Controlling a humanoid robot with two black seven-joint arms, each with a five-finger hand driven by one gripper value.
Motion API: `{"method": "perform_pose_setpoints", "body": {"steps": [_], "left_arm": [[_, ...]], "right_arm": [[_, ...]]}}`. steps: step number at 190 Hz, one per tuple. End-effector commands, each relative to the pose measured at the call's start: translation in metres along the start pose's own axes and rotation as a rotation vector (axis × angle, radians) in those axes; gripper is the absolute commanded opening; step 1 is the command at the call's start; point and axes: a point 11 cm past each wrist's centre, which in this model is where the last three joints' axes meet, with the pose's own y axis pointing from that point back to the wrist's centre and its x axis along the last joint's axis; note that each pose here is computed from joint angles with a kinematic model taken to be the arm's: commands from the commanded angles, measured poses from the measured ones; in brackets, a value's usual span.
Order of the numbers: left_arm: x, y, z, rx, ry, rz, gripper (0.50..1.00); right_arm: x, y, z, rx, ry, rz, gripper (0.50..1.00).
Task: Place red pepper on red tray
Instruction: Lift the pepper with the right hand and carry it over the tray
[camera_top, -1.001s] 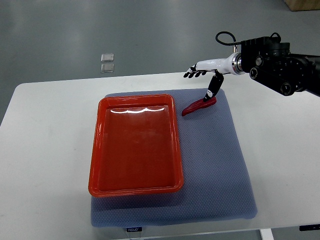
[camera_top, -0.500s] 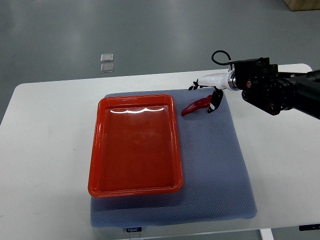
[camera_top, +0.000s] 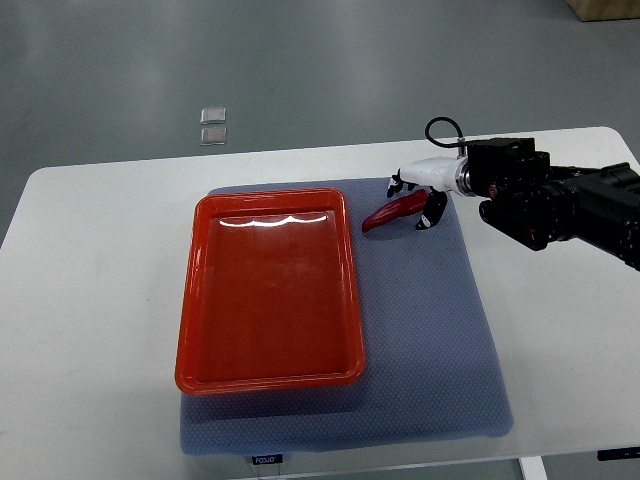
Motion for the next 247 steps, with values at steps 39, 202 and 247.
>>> {"method": "perform_pose_setpoints", "body": {"steps": [39, 202, 247], "left_arm": [[0.0, 0.0, 0.0, 0.0, 0.0, 0.0, 1.0], [0.0, 0.0, 0.0, 0.0, 0.0, 0.0, 1.0], [0.001, 0.0, 0.0, 0.0, 0.001, 0.002, 1.0]], "right_arm": [[0.0, -0.001, -0.002, 0.004, 0.004, 0.004, 0.601], [0.095, 0.041, -0.049, 0.18, -0.017, 0.036, 0.5], [0.083, 0.026, -0.134, 0.344, -0.016, -0.002, 0.5]]}}
